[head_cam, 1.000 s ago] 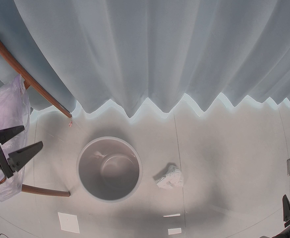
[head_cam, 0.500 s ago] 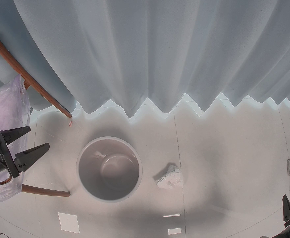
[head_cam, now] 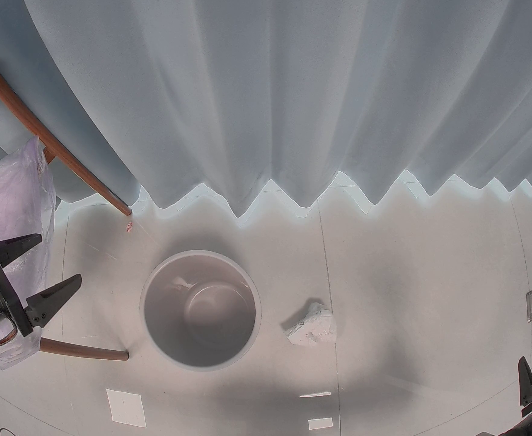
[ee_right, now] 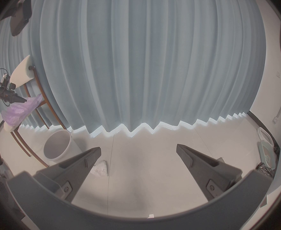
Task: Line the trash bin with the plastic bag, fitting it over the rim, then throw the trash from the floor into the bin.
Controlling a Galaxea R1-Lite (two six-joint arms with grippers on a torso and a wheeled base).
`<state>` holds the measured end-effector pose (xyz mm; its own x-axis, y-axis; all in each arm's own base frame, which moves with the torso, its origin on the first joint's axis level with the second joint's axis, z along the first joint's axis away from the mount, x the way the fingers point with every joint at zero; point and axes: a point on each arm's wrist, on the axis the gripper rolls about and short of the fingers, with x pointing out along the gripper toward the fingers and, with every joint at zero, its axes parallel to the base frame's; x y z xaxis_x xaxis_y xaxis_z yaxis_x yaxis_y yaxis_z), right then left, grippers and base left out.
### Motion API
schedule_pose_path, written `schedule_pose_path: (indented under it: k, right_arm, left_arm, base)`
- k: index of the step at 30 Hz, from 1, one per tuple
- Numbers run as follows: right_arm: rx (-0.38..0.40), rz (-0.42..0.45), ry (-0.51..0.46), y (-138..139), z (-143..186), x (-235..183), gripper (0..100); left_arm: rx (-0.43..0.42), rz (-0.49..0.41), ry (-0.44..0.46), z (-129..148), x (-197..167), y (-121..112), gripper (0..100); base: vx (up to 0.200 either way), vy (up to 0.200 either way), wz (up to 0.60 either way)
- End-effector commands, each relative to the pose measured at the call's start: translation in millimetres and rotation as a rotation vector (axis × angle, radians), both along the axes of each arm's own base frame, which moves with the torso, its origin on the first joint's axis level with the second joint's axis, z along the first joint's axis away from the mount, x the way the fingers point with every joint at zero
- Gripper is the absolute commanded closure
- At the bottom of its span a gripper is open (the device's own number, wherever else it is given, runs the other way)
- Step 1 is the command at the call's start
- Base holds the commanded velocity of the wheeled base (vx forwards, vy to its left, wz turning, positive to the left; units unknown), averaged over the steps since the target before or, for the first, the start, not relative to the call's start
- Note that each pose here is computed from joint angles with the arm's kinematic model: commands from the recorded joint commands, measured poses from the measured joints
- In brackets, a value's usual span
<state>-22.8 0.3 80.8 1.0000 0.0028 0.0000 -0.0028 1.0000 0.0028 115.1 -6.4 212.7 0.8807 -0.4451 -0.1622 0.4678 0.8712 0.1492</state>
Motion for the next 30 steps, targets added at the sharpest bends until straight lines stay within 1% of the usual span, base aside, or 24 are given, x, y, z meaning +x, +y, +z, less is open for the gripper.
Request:
schedule_pose_path:
  k: [1, 2, 3, 4, 5, 6, 9, 11, 15, 17, 19, 21, 22, 26, 30]
  right_arm:
    - [0.0, 0.0, 0.0, 0.0, -5.3, 0.0, 0]
    - [0.0, 0.0, 0.0, 0.0, -5.3, 0.0, 0]
    - [0.0, 0.0, 0.0, 0.0, -5.3, 0.0, 0]
    - [0.0, 0.0, 0.0, 0.0, -5.3, 0.0, 0]
    - [0.0, 0.0, 0.0, 0.0, -5.3, 0.0, 0]
    - [-0.001, 0.0, 0.0, 0.0, -5.3, 0.0, 0]
    - [0.0, 0.0, 0.0, 0.0, -5.3, 0.0, 0]
    - [-0.001, 0.0, 0.0, 0.0, -5.3, 0.0, 0]
    - [0.0, 0.0, 0.0, 0.0, -5.3, 0.0, 0]
    - [-0.001, 0.0, 0.0, 0.0, -5.3, 0.0, 0]
    - [0.0, 0.0, 0.0, 0.0, -5.3, 0.0, 0]
    - [0.0, 0.0, 0.0, 0.0, -5.3, 0.0, 0]
    - [-0.001, 0.0, 0.0, 0.0, -5.3, 0.0, 0]
    - [-0.001, 0.0, 0.0, 0.0, -5.3, 0.0, 0]
    - [0.0, 0.0, 0.0, 0.0, -5.3, 0.0, 0]
  left_arm:
    - [0.012, 0.061, -0.033, 1.7, -7.6, 2.0, 0]
    - [0.043, 0.11, -0.047, 3.4, -7.3, 2.0, 0]
    - [0.061, 0.117, -0.056, 4.4, -6.5, 2.0, 0]
    - [0.141, 0.115, -0.095, 9.9, -2.9, 1.3, 0]
    - [0.181, 0.105, -0.115, 13.3, -0.6, 0.6, 0]
    - [0.219, 0.095, -0.124, 14.6, 3.8, -0.1, 0]
    - [0.298, 0.047, -0.112, 8.3, 13.8, -4.6, 0]
    - [0.322, 0.036, -0.098, 3.7, 17.1, -7.2, 0]
    - [0.334, 0.039, -0.08, -1.6, 16.9, -9.2, 0]
    - [0.337, 0.041, -0.088, 0.1, 16.5, -9.1, 0]
    - [0.363, 0.043, -0.113, 4.3, 17.5, -8.4, 0]
    - [0.418, 0.054, -0.158, 12.6, 20.2, -7.3, 0]
    - [0.453, 0.076, -0.171, 15.6, 21.8, -6.6, 0]
    - [0.558, 0.152, -0.179, 15.8, 22.3, -6.5, 0]
    - [0.622, 0.146, -0.181, 12.0, 22.8, -8.4, 0]
  base:
    - [0.0, 0.0, 0.0]
    - [0.0, 0.0, 0.0]
    - [0.0, 0.0, 0.0]
    - [0.0, 0.0, 0.0]
    - [0.0, 0.0, 0.0]
    - [0.0, 0.0, 0.0]
    - [0.0, 0.0, 0.0]
    - [0.0, 0.0, 0.0]
    - [0.0, 0.0, 0.0]
    - [0.0, 0.0, 0.0]
    - [0.0, 0.0, 0.0]
    - [0.0, 0.0, 0.0]
    - [0.0, 0.0, 0.0]
    - [0.0, 0.0, 0.0]
    - [0.0, 0.0, 0.0]
